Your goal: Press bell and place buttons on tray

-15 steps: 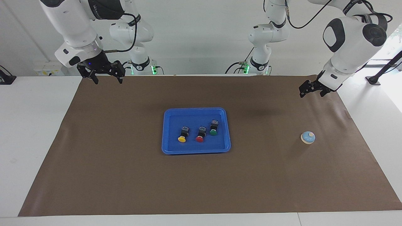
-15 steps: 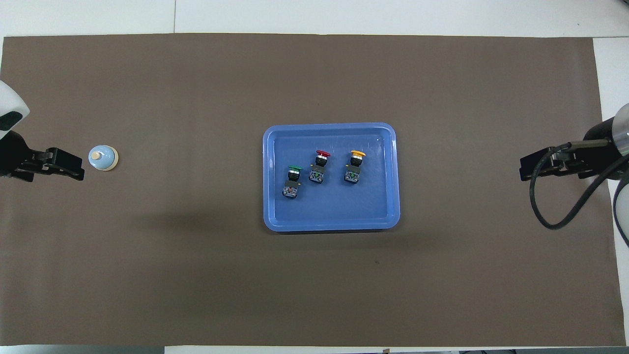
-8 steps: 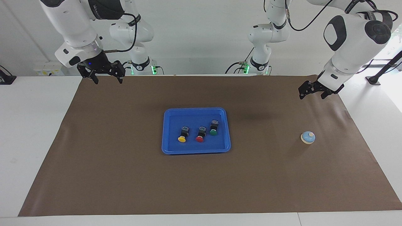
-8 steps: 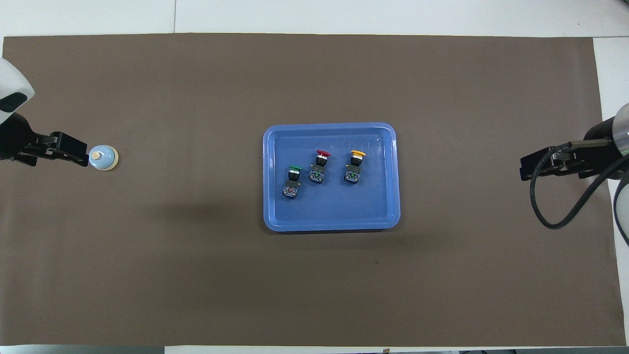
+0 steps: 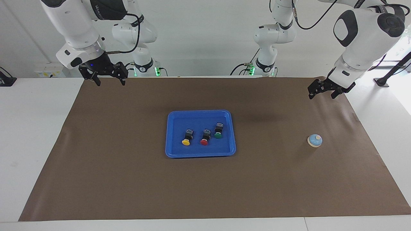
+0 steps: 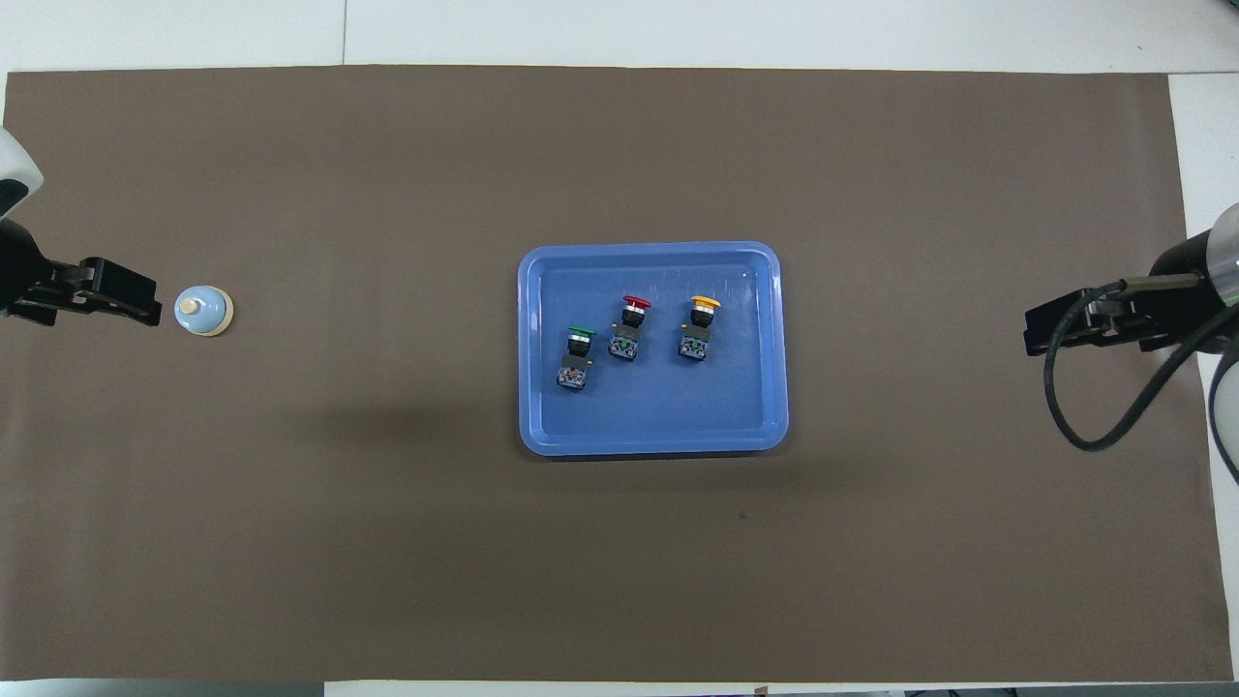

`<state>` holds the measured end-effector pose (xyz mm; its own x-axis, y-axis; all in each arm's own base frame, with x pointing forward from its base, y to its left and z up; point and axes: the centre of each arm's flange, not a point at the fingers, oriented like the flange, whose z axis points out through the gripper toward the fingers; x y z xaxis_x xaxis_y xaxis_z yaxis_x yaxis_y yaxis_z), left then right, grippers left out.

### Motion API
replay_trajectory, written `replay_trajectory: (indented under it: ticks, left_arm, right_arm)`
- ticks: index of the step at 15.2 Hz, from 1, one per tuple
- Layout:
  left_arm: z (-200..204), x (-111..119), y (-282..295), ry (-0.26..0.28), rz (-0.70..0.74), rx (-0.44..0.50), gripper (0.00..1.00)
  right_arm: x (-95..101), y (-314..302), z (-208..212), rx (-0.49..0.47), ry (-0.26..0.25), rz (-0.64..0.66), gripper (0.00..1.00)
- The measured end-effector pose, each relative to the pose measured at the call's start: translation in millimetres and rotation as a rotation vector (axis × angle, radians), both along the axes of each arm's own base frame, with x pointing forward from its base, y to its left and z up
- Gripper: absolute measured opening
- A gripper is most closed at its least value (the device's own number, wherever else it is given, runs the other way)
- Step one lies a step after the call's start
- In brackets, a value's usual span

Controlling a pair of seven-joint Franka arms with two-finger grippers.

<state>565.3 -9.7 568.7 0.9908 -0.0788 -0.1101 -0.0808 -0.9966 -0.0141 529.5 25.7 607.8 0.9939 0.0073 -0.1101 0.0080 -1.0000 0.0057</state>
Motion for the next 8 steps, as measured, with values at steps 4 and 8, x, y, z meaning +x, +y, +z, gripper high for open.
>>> replay_trajectory:
  ticks: [4,8]
  left_arm:
    - [0.2,0.0,-0.1,-0.001,0.000,0.000,1.00]
    - [0.3,-0.1,-1.5,-0.001,-0.003,0.000,1.00]
  right_arm:
    - [0.0,0.0,0.0,0.000,0.000,0.000,1.00]
    - [0.0,0.0,0.0,0.000,0.000,0.000,1.00]
